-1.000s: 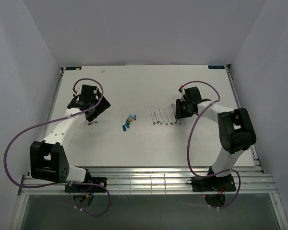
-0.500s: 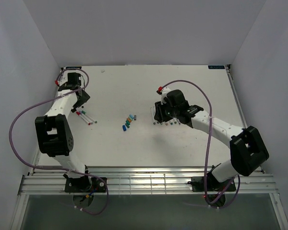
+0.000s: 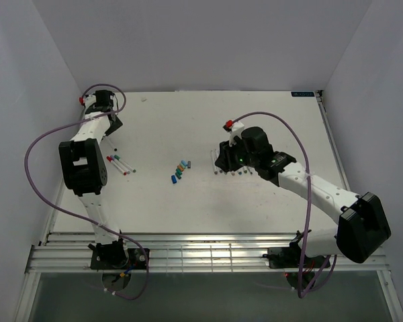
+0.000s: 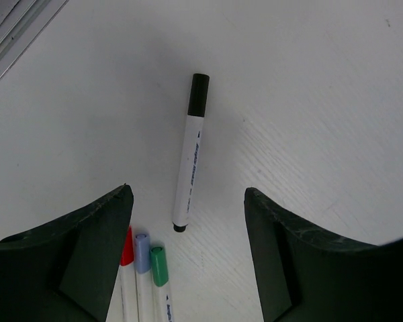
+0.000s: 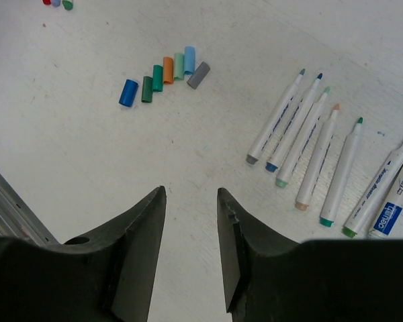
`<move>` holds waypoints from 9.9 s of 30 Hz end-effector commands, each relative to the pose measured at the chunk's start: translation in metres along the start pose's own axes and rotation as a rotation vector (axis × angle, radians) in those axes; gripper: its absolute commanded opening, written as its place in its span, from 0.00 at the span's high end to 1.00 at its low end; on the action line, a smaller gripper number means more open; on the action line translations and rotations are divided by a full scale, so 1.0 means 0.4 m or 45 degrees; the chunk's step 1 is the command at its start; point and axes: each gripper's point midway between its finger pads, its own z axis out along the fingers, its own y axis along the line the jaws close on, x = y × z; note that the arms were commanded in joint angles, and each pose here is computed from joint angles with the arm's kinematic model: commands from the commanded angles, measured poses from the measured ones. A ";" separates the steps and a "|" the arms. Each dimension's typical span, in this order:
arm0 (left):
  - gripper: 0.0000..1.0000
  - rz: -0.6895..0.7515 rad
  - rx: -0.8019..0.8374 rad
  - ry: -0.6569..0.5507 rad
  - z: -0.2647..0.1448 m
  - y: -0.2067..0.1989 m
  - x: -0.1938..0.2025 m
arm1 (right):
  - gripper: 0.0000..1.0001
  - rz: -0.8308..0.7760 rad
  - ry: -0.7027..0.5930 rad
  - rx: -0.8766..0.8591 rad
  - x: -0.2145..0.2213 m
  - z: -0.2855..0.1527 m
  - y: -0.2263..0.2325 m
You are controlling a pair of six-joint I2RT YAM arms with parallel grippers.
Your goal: Open the pen caps
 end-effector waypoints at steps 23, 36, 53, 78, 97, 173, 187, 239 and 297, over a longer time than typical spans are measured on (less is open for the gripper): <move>0.31 0.052 -0.011 -0.017 0.154 -0.015 -0.027 | 0.57 -0.038 -0.002 0.009 0.014 0.027 -0.013; 0.75 0.082 -0.050 0.047 0.185 0.004 0.032 | 0.57 -0.032 0.014 0.018 0.024 0.035 -0.018; 1.00 -0.110 0.624 -0.033 -0.260 -0.161 -0.097 | 0.48 0.089 0.019 -0.212 -0.009 0.018 0.078; 1.00 0.037 1.372 0.098 -0.892 -0.319 0.451 | 0.38 0.368 -0.259 -0.796 -0.110 0.007 0.252; 0.97 0.005 1.465 0.065 -0.934 -0.314 0.455 | 0.92 0.520 -0.203 -0.833 -0.089 0.070 0.247; 1.00 -0.002 1.484 0.112 -0.855 -0.443 0.268 | 0.92 -0.043 0.158 0.044 0.112 0.112 0.105; 1.00 0.098 1.682 -0.218 -0.887 -0.325 0.271 | 0.92 0.546 0.031 -1.199 -0.038 -0.097 0.382; 0.89 0.156 0.930 0.456 -0.479 -0.136 0.670 | 0.92 0.412 0.120 0.489 0.161 -0.033 -0.457; 0.21 0.020 0.397 0.087 -0.283 -0.046 0.212 | 0.59 0.226 -0.005 0.164 0.026 -0.011 -0.221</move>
